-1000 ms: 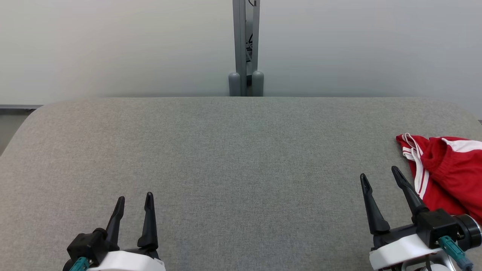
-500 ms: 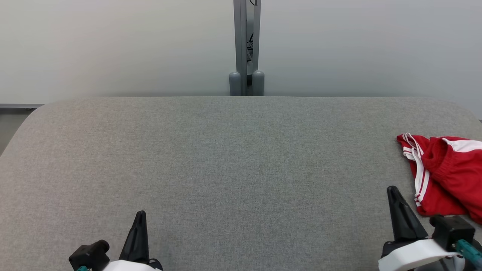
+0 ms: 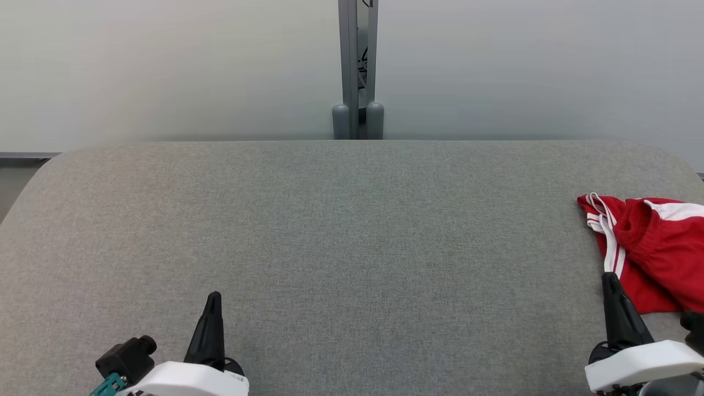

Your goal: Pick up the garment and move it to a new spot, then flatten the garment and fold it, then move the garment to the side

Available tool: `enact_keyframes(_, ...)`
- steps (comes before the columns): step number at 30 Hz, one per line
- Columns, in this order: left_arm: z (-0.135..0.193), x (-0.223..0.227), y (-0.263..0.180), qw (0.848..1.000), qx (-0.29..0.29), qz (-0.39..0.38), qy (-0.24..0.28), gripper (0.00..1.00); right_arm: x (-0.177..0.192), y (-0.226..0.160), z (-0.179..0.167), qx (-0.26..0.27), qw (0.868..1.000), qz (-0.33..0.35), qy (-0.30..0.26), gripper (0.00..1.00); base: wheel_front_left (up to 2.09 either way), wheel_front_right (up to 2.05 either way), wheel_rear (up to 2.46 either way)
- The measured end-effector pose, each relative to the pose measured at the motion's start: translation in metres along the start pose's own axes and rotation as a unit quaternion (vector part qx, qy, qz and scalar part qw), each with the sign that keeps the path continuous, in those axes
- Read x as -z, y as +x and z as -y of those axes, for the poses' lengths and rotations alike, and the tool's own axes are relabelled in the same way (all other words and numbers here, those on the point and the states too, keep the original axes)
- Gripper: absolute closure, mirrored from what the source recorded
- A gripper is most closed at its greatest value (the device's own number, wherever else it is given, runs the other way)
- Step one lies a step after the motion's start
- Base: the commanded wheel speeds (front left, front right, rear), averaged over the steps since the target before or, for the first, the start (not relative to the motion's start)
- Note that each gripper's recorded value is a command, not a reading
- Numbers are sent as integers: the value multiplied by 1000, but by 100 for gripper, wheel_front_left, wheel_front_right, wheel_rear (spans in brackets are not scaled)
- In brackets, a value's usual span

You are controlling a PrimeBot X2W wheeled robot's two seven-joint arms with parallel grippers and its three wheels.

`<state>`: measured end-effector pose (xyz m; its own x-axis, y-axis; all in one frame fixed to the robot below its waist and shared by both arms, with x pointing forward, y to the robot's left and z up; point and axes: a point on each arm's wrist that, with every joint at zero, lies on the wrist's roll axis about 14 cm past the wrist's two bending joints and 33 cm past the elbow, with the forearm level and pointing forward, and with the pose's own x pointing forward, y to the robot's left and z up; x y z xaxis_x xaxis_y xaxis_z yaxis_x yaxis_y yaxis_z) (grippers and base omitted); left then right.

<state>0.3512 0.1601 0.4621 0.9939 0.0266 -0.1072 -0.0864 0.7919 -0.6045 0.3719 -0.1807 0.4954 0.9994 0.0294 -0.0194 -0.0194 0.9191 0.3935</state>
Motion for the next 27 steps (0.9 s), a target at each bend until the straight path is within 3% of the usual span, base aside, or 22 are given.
enact_keyframes(13, 16, 1, 11, 994, 17, -12, -108, 100, -7, -4, 31, 48, 989, -3, 141, 100, 0, 0, 0)
enact_keyframes(16, 25, 1, 16, 987, 27, -18, -159, 100, -10, -6, 44, 64, 977, 1, 205, 100, 0, 0, 0)
enact_keyframes(21, 34, -1, 22, 978, 37, -22, -202, 100, -13, -9, 54, 73, 962, 5, 264, 100, 0, 0, 0)
enact_keyframes(27, 37, 1, 23, 972, 40, -29, -229, 100, -16, -11, 60, 77, 951, 10, 299, 100, 0, 0, 0)
